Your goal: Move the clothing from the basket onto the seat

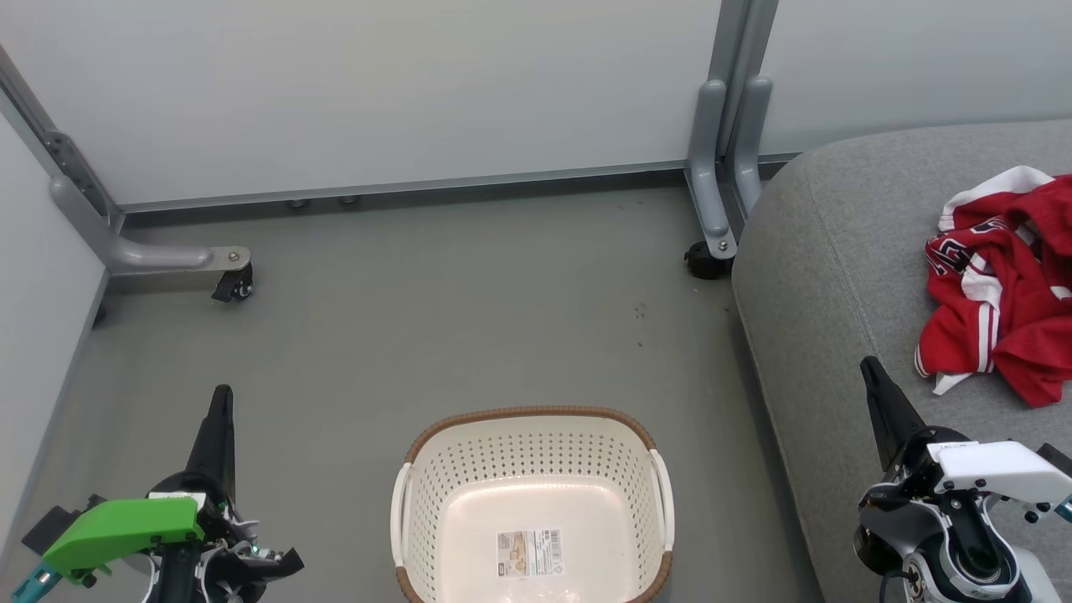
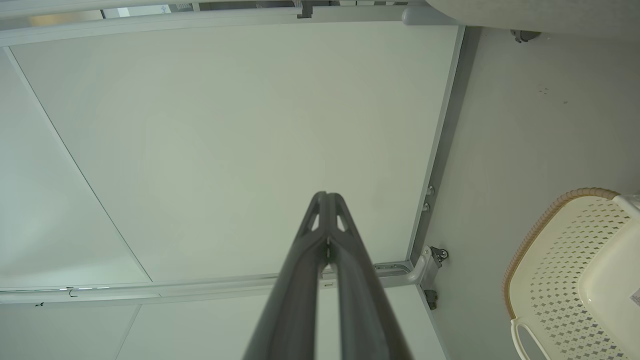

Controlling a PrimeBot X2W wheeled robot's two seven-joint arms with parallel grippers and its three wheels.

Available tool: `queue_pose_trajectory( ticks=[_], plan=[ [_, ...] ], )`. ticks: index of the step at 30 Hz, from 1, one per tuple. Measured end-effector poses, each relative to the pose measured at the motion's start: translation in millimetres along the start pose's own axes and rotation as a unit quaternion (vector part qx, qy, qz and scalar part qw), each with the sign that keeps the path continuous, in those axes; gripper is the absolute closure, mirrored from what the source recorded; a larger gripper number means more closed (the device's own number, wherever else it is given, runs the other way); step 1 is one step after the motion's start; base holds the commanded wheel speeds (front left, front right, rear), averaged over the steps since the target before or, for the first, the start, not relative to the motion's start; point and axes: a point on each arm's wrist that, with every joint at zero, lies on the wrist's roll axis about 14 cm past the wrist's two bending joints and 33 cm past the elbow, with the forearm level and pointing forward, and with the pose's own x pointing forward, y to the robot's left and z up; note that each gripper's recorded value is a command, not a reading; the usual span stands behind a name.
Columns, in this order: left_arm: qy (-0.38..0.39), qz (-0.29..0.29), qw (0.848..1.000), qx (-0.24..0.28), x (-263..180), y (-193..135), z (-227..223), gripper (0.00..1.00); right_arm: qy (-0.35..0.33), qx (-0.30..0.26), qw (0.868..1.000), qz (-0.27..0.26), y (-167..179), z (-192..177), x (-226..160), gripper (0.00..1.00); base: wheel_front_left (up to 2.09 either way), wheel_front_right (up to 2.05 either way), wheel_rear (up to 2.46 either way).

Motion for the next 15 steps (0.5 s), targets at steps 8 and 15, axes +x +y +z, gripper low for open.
queue_pose_trajectory(
  ticks=[8,15],
  plan=[
    [0.000,0.000,1.000,0.000,0.0,0.0,0.0,1.00,0.001,0.001,1.000,0.000,0.0,-0.4,0.0,1.00,0.00,0.00,0.00],
    [0.000,0.000,1.000,0.000,0.0,0.0,0.0,1.00,0.000,0.001,1.000,0.000,0.0,-0.2,0.0,1.00,0.00,0.00,0.00]
  ],
)
